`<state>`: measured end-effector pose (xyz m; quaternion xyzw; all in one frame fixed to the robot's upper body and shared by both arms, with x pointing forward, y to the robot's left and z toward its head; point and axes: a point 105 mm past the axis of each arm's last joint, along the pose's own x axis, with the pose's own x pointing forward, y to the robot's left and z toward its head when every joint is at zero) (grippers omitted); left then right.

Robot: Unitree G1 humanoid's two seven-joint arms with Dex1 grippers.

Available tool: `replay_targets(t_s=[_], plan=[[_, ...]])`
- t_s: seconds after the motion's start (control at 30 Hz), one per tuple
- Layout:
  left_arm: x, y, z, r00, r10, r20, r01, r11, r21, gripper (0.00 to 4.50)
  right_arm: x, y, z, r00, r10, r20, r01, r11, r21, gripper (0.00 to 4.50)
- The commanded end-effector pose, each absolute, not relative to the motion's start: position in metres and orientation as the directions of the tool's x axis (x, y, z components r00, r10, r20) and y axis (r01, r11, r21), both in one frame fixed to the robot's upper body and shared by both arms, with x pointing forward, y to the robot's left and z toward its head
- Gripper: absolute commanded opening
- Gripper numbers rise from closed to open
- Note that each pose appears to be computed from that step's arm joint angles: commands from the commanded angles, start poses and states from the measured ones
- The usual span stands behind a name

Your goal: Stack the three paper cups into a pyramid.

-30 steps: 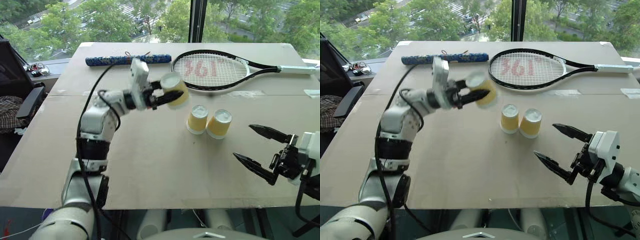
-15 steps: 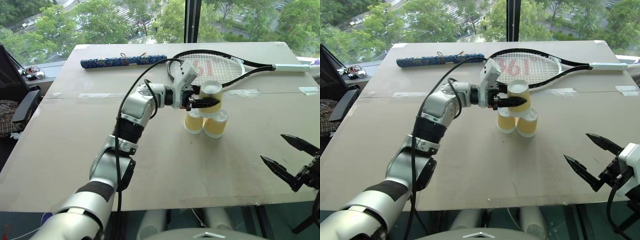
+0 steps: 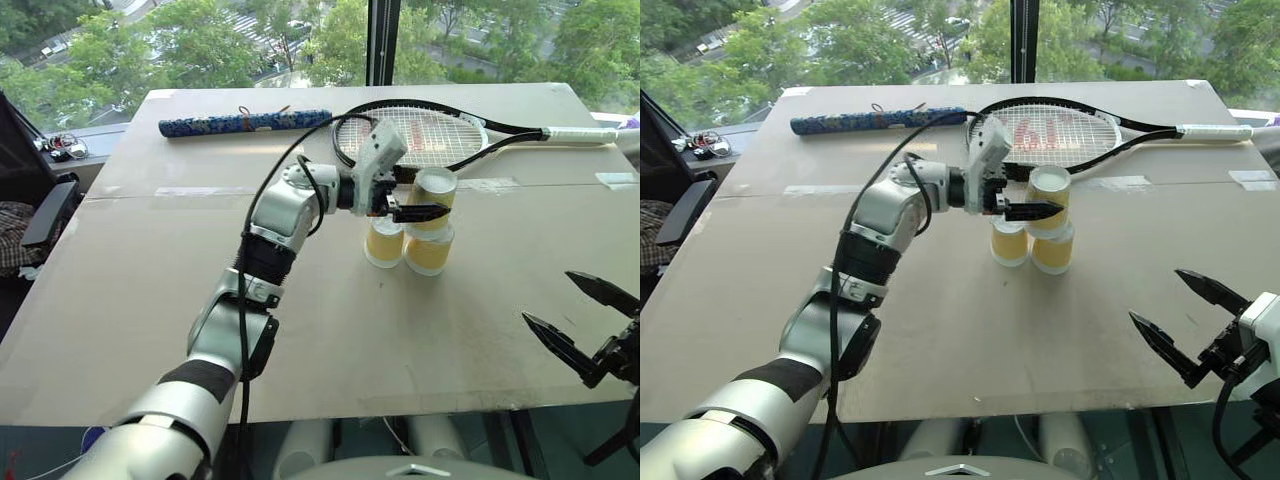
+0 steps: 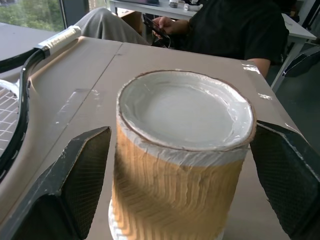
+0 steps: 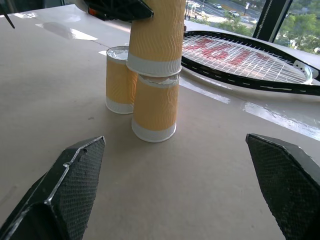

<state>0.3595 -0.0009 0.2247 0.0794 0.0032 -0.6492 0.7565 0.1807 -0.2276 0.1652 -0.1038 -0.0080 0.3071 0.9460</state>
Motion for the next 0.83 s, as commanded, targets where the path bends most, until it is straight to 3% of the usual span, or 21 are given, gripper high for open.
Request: replay_targets(t_s=[0.03,0.3,0.5,0.83], plan=[[0.351,0.026,0.253,0.194,-0.980,-0.037,0.968,0.185,0.170,4.42,0.186,-0.226,0.169,0.811,0.583,-0.042,-0.574,0.781,-0.247,4.50],[0.315,0.107,0.228,0.405,-0.914,0.023,0.903,0.404,0.145,4.42,0.218,-0.240,0.161,0.845,0.534,-0.037,-0.520,0.802,-0.296,4.50],[0.267,0.155,0.171,0.644,-0.765,0.032,0.765,0.644,0.000,4.42,0.221,-0.262,0.143,0.834,0.541,-0.114,-0.550,0.793,-0.260,4.50],[0.212,0.190,0.115,0.782,-0.617,-0.092,0.605,0.786,-0.130,4.42,0.220,-0.278,0.133,0.796,0.573,-0.195,-0.605,0.763,-0.228,4.50]])
